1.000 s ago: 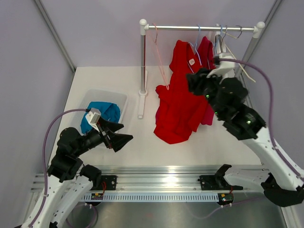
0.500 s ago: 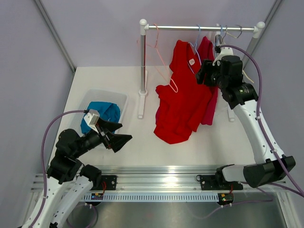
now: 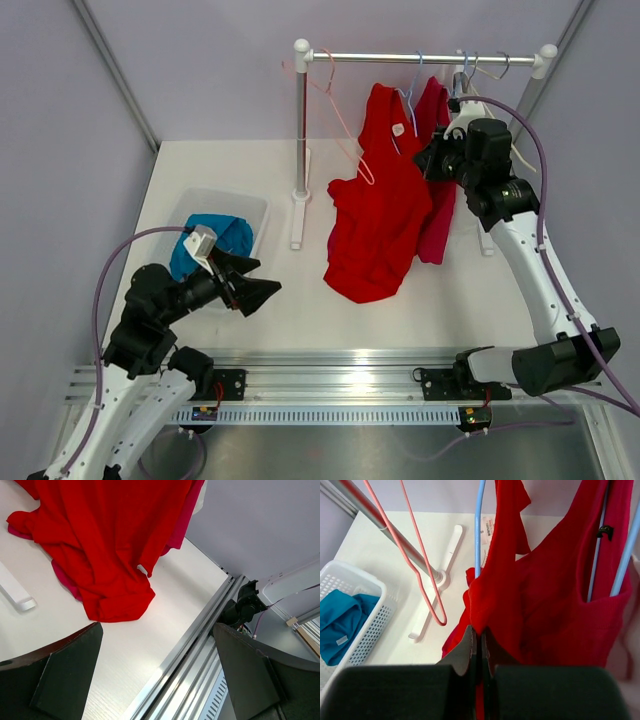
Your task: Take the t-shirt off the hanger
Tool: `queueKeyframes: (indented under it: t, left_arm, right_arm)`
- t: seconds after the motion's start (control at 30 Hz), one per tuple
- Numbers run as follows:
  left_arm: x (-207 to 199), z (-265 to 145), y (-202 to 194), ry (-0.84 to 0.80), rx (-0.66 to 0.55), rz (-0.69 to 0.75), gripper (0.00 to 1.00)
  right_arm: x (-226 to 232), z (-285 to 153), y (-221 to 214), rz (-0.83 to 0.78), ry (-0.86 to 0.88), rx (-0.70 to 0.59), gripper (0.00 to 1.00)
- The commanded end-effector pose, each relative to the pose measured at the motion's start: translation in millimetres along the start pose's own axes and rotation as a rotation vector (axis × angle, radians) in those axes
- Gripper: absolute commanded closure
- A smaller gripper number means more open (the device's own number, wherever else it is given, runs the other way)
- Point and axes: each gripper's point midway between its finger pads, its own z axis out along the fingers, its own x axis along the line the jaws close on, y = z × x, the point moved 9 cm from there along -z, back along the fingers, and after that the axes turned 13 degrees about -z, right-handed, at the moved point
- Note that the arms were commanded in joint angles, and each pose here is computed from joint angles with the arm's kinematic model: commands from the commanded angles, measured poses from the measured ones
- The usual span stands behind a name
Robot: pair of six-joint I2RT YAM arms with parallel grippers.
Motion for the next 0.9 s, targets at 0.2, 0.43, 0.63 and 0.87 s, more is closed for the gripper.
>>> queueKeyframes:
  t: [0.2,0.43,0.63,0.87]
  left_arm:
    - [-23.4,8.6,31.4,-0.063,-0.035,-0.035,0.01]
    - [-39.9,19.0,59.5,-0.096,-0.083,-0.099,0.01]
    - [-54.8,31.9,82.4,-0.139,-0.106,-0.164,0.01]
    - [-94.3,67.7,108.2,-0.206,-0.09,-0.189,0.01]
  right_arm:
    - [12.0,-47.9,46.4,-0.033,0.012,-0.341,1.0]
    - [28.6,-71.5,42.4,-0.027,0.022,-0.458,1.0]
    - [35.2,-65.6,14.5,0.019,0.031,-0.433,1.0]
    - [59.6,-83.1,-38.3,0.073,0.058,-0.398,1.0]
